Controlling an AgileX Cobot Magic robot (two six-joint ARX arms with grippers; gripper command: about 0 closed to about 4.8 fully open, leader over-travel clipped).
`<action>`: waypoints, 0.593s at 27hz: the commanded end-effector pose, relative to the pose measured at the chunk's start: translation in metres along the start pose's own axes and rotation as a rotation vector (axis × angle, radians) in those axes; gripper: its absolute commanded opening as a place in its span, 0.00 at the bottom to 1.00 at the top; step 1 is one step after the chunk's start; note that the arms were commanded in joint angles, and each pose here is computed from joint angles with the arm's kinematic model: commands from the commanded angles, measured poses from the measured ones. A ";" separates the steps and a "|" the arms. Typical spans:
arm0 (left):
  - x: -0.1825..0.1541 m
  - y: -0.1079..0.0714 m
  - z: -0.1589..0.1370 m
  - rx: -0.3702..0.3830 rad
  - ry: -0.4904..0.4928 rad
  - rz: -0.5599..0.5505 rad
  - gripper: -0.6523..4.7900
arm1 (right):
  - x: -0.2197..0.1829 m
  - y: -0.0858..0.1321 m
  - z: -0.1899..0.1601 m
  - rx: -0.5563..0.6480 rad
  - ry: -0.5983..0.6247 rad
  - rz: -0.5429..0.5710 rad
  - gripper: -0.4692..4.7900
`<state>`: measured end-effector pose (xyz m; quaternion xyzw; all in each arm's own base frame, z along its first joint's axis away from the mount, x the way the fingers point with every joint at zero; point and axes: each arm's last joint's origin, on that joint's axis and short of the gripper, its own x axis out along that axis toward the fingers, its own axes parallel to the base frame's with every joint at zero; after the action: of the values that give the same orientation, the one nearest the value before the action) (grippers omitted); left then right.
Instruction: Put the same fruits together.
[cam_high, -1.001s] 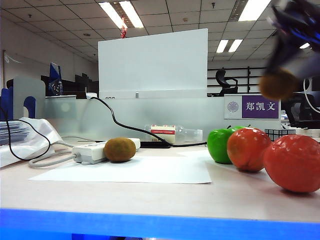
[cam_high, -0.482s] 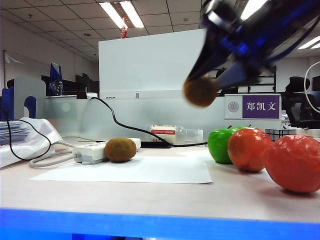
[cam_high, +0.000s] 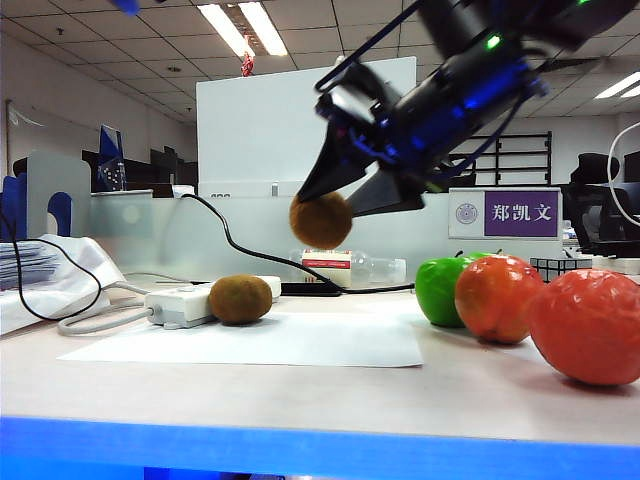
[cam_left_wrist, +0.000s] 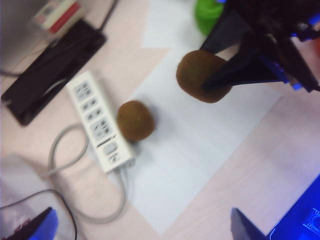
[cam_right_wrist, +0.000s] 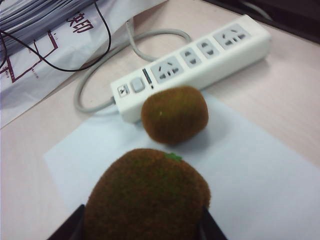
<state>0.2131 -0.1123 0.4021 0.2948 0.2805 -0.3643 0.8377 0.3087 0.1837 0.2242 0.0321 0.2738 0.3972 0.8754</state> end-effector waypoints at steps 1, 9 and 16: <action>-0.005 0.010 -0.002 -0.046 -0.064 -0.012 1.00 | 0.012 -0.003 0.009 -0.030 -0.018 0.019 0.07; -0.006 0.016 -0.005 -0.064 -0.072 -0.012 1.00 | 0.047 -0.014 0.004 -0.028 0.035 0.075 0.07; -0.007 0.022 -0.007 -0.075 -0.077 0.010 1.00 | 0.060 -0.018 -0.008 -0.014 0.080 0.077 0.08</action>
<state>0.2239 -0.0932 0.4058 0.2521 0.2679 -0.3615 0.8567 0.3476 0.2113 0.1811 0.0216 0.3176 0.4265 0.8467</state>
